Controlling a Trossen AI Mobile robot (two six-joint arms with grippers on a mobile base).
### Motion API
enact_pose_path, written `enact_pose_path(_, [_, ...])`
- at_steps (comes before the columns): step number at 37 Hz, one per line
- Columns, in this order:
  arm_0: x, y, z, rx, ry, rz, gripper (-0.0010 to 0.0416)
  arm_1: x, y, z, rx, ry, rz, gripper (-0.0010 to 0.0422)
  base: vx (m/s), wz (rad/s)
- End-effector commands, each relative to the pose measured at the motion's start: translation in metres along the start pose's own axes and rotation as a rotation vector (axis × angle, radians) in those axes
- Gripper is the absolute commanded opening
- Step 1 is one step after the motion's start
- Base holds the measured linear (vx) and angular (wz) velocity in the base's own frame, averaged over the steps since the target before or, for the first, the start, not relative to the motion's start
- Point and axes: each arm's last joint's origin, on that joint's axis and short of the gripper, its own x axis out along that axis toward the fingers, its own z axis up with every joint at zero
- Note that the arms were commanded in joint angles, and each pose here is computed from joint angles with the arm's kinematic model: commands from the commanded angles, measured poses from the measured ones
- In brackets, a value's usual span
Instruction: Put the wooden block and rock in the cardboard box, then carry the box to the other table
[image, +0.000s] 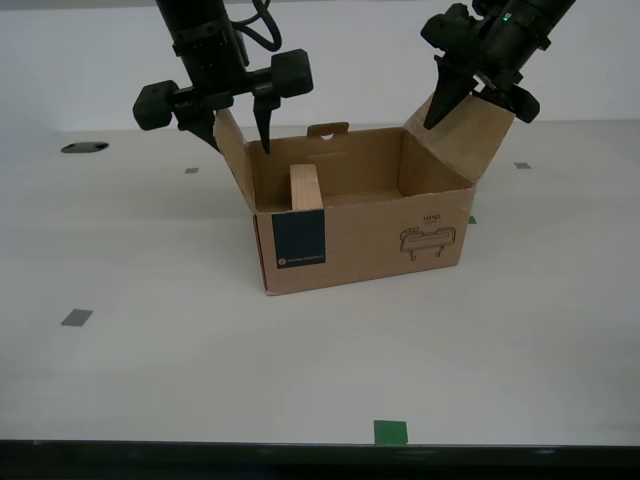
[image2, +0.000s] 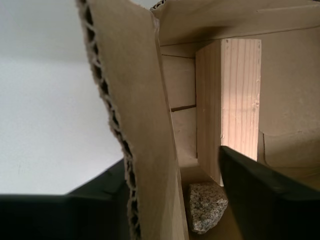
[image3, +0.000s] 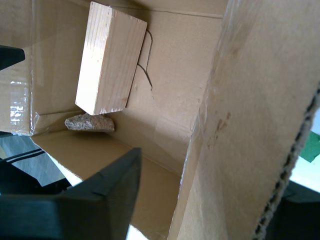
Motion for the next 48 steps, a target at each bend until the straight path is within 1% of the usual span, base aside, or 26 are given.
enact_pose_path(1, [0.0, 0.001, 0.001, -0.009, -0.01, 0.005, 0.0165, 0.0, 0.0, 0.0, -0.002, 0.0, 0.002, 0.0123, 0.0, 0.0])
enact_pose_path(3, [0.001, 0.001, 0.002, -0.011, -0.011, 0.005, 0.0135, 0.0, 0.0, 0.0, -0.011, -0.001, 0.001, 0.0094, 0.0, 0.0])
enact_pose_path(5, [0.001, 0.002, 0.002, -0.005, -0.012, 0.005, 0.0098, 0.0, 0.0, 0.0, 0.005, -0.001, 0.001, 0.0065, 0.0, 0.0])
enact_pose_path(7, [0.001, 0.002, 0.002, 0.002, -0.015, 0.005, 0.0057, 0.002, 0.0, 0.0, 0.005, 0.002, 0.003, 0.0027, 0.0, 0.0])
enact_pose_path(8, [0.001, 0.002, 0.003, -0.004, -0.022, 0.004, 0.0027, 0.002, 0.0, 0.0, 0.006, 0.003, 0.004, -0.0002, 0.0, 0.0])
enact_pose_path(9, [0.001, 0.002, 0.004, -0.004, -0.027, 0.003, 0.0001, 0.003, 0.0, 0.0, 0.004, 0.004, 0.005, -0.0006, 0.0, 0.0])
enact_pose_path(10, [0.001, 0.002, 0.004, -0.004, -0.032, 0.003, -0.0008, 0.003, 0.0, -0.001, 0.004, 0.005, 0.005, 0.0002, 0.0, 0.0])
enact_pose_path(12, [0.002, 0.002, 0.005, -0.005, -0.033, 0.003, 0.0006, 0.004, 0.001, -0.001, 0.003, 0.005, 0.005, -0.0001, 0.0, 0.0])
enact_pose_path(15, [0.002, 0.003, 0.005, -0.003, -0.033, 0.004, -0.0005, 0.005, 0.002, -0.002, -0.012, 0.004, 0.006, 0.0, 0.0, 0.0])
enact_pose_path(17, [0.003, 0.003, 0.005, -0.002, -0.032, 0.004, 0.0001, 0.006, 0.002, -0.003, -0.012, 0.007, 0.008, -0.0002, 0.0, 0.0])
enact_pose_path(20, [0.003, 0.004, 0.005, -0.002, -0.032, 0.004, -0.0002, 0.007, 0.002, -0.003, -0.01, 0.003, 0.005, -0.0002, 0.0, 0.0])
enact_pose_path(30, [0.002, 0.004, 0.005, 0.026, -0.034, 0.005, -0.0001, 0.005, 0.0, 0.001, 0.032, -0.021, -0.014, -0.0002, 0.0, 0.0])
enact_pose_path(35, [0.0, 0.007, 0.003, 0.039, -0.026, 0.006, -0.0001, -0.002, -0.006, 0.007, 0.07, -0.032, -0.058, -0.0002, 0.0, 0.0])
enact_pose_path(42, [-0.015, 0.017, 0.003, 0.021, -0.063, 0.001, -0.0001, -0.017, -0.015, 0.019, 0.121, -0.086, -0.097, -0.0002, 0.0, 0.0])
enact_pose_path(48, [-0.031, 0.03, 0.001, 0.037, -0.106, -0.001, -0.0001, -0.028, -0.022, 0.026, 0.177, -0.1, -0.163, -0.0002, 0.0, 0.0])
